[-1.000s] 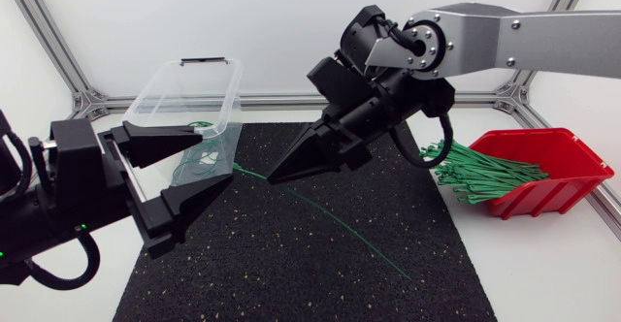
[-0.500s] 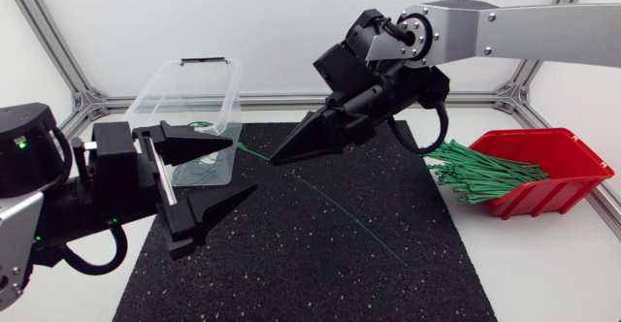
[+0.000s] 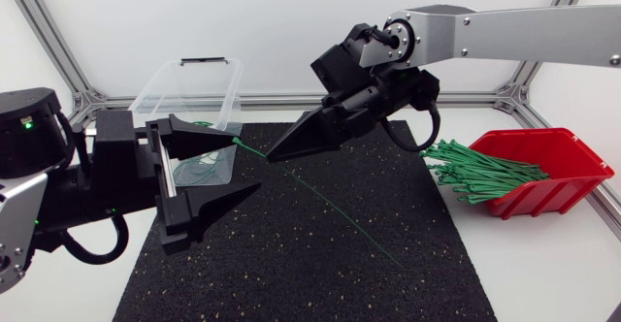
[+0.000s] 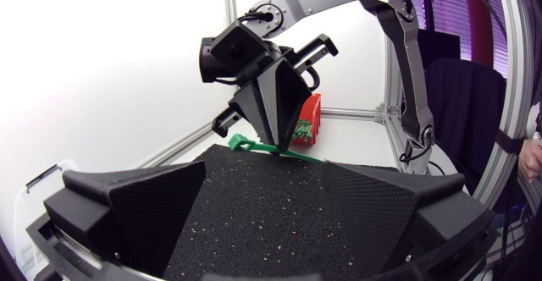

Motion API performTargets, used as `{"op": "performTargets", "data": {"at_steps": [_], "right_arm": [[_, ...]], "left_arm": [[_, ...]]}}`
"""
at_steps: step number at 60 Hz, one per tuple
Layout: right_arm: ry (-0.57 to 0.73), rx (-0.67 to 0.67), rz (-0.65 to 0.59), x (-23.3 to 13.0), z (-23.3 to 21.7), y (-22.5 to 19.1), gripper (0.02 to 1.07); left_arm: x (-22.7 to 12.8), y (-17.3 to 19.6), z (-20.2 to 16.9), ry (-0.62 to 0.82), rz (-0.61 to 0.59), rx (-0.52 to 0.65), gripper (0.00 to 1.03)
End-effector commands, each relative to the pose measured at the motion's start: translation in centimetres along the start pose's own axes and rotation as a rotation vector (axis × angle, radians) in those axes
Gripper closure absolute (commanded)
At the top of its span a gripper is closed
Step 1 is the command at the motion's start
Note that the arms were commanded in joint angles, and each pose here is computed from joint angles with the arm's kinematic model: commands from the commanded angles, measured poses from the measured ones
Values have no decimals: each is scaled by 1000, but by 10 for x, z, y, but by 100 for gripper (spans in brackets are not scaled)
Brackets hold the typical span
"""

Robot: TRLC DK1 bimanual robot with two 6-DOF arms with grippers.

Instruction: Take a green cable tie from the red box, thread the tail through the head to close it, then place it in the transparent bin on the left.

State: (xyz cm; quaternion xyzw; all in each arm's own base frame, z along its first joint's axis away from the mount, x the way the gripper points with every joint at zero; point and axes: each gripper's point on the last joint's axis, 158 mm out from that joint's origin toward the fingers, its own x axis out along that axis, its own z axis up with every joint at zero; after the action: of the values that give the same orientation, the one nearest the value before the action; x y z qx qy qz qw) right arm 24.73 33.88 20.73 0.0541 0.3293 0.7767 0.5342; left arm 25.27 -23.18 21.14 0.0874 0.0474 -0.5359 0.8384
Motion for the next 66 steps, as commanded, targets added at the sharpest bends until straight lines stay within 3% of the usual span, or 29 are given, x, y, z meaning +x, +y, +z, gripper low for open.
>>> {"op": "performTargets", "data": {"at_steps": [1,14,47,52,66], "right_arm": [[-5,-3,19,2,-2,-7,101],[4,6,39,6,-7,-6,101],[-18,46,170,8,-1,7,101],[-51,-188,167,10,2,-11,101],[-71,-193,161,7,2,-15,101]], "left_arm": [[1,4,15,-33,-3,46,10],[3,8,14,-37,-15,34,16],[0,5,18,-73,-56,37,20],[-1,4,20,-79,-59,38,21],[1,4,17,-90,-59,46,21]]}}
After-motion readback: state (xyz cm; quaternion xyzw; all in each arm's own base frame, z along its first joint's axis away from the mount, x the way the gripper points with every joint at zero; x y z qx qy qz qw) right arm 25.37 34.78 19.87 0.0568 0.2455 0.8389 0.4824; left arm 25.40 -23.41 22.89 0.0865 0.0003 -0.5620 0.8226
